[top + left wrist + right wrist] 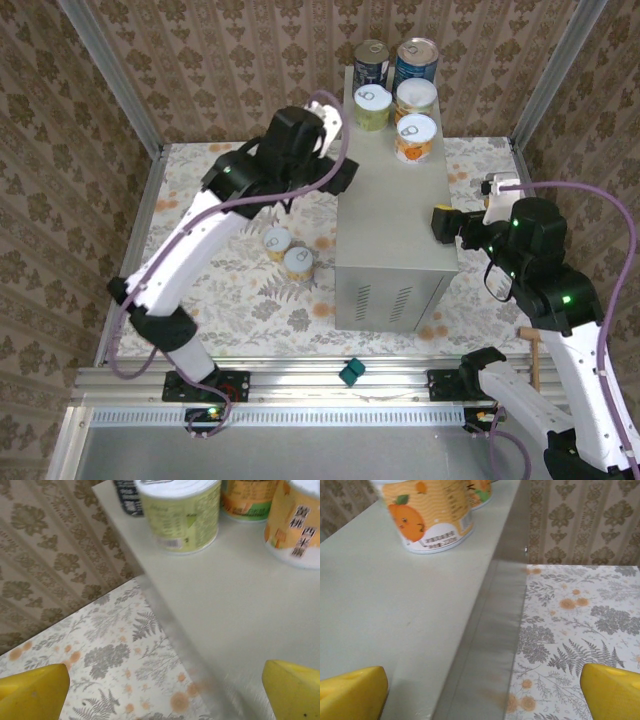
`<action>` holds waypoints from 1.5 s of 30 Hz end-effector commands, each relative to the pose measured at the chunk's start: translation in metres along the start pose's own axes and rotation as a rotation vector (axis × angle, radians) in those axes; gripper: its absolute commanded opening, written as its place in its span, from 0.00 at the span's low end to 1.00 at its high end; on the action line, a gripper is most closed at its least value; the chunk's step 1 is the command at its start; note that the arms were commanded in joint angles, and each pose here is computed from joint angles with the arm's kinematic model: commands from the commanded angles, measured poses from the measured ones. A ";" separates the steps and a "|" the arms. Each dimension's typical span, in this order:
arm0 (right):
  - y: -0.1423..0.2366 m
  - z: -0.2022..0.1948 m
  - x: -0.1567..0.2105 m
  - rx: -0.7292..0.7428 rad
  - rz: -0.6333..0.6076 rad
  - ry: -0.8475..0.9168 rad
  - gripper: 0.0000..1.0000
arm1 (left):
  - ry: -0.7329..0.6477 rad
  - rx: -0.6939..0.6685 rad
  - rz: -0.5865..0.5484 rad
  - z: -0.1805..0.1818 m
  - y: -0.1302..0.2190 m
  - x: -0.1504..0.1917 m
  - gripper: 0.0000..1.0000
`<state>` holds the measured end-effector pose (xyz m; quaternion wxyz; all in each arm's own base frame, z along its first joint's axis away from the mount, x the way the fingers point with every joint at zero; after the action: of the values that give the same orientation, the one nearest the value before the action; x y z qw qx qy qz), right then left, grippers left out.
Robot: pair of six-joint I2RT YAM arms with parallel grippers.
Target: Place and organize the canned foods onto the counter
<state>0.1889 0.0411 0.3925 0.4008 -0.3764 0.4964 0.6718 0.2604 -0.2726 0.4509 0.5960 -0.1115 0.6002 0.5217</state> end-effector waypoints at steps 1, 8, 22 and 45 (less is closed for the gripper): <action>0.014 0.013 -0.011 -0.103 0.015 0.076 1.00 | 0.035 -0.071 0.017 0.014 0.017 0.020 1.00; 0.021 0.043 -0.032 -0.279 0.065 0.131 1.00 | 0.161 -0.065 0.083 0.032 0.049 0.086 1.00; 0.013 0.142 -0.027 -0.407 0.188 0.446 1.00 | 0.395 -0.024 0.323 0.012 0.027 0.200 1.00; 0.011 0.196 0.019 -0.481 0.227 0.579 1.00 | 0.667 -0.157 0.685 0.033 -0.121 0.250 1.00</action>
<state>0.1528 0.2345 0.4189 0.0511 -0.5697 0.4707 0.6717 0.2949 -0.1771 0.1933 0.1757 -0.1087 0.7165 0.6663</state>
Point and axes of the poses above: each hand's point on the last joint's axis, 136 mm out from that joint toward the fingers, its own y axis back along the fingers, its own z axis along the line the jaws close on, x = y × z, the point moved 7 cm from there along y, back along the fingers, and after that the axes turned 7 degrees about -y, right-handed, at the moved point
